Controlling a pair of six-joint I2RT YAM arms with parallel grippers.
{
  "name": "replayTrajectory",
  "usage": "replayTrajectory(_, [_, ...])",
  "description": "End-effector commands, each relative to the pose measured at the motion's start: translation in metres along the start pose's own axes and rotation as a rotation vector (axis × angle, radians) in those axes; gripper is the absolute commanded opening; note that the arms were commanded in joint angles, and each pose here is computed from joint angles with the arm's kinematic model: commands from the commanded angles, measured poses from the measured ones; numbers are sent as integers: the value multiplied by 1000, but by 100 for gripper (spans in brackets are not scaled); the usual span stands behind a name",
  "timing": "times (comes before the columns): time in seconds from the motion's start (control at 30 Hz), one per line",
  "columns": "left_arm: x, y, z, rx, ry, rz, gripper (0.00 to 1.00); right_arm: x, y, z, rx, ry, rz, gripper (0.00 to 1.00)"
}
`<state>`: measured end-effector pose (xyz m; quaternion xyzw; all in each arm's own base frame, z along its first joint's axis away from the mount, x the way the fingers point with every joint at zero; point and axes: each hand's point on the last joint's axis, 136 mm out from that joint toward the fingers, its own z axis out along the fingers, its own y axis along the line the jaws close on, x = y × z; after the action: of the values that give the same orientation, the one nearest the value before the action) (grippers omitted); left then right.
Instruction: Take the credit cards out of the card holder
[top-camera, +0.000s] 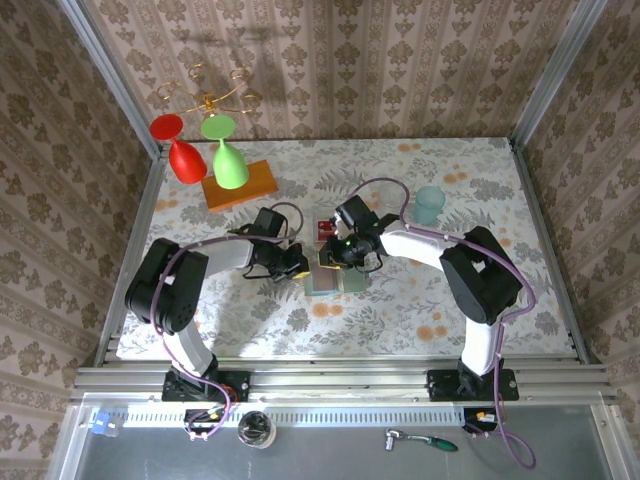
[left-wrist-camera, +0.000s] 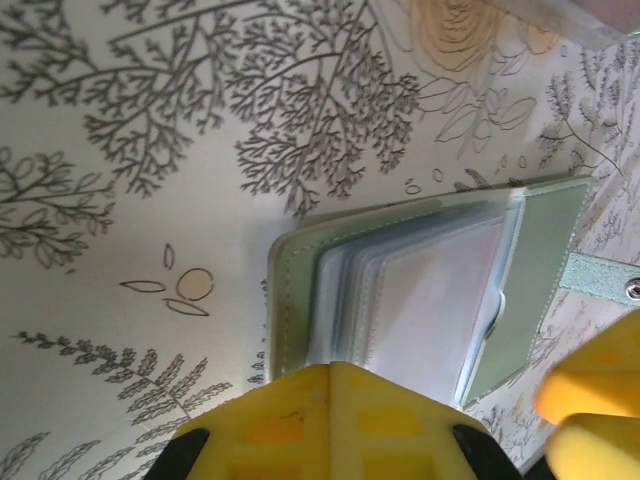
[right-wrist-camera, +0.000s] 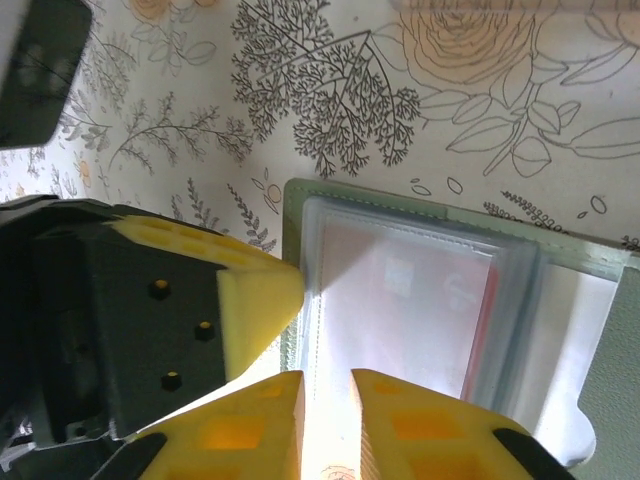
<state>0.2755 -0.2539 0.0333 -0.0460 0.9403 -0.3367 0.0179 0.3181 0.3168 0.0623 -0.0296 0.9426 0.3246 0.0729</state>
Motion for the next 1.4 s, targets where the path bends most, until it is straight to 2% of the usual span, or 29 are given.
replayTrajectory(0.0, [0,-3,0,3,35,23,3,12,-9,6,12,52,34,25])
replayTrajectory(0.3, [3,9,4,-47,51,5,2,16,-18,8,41,64,43,33])
replayTrajectory(0.53, [1,13,6,-68,45,2,2,18,-21,10,57,74,43,35])
replayTrajectory(0.93, [-1,15,5,-84,37,2,2,17,-22,15,53,85,55,37])
replayTrajectory(1.1, [0,16,6,-83,40,2,2,18,-21,18,37,92,57,32])
replayTrajectory(1.37, [0,17,5,-89,39,1,2,21,-26,20,62,109,68,32])
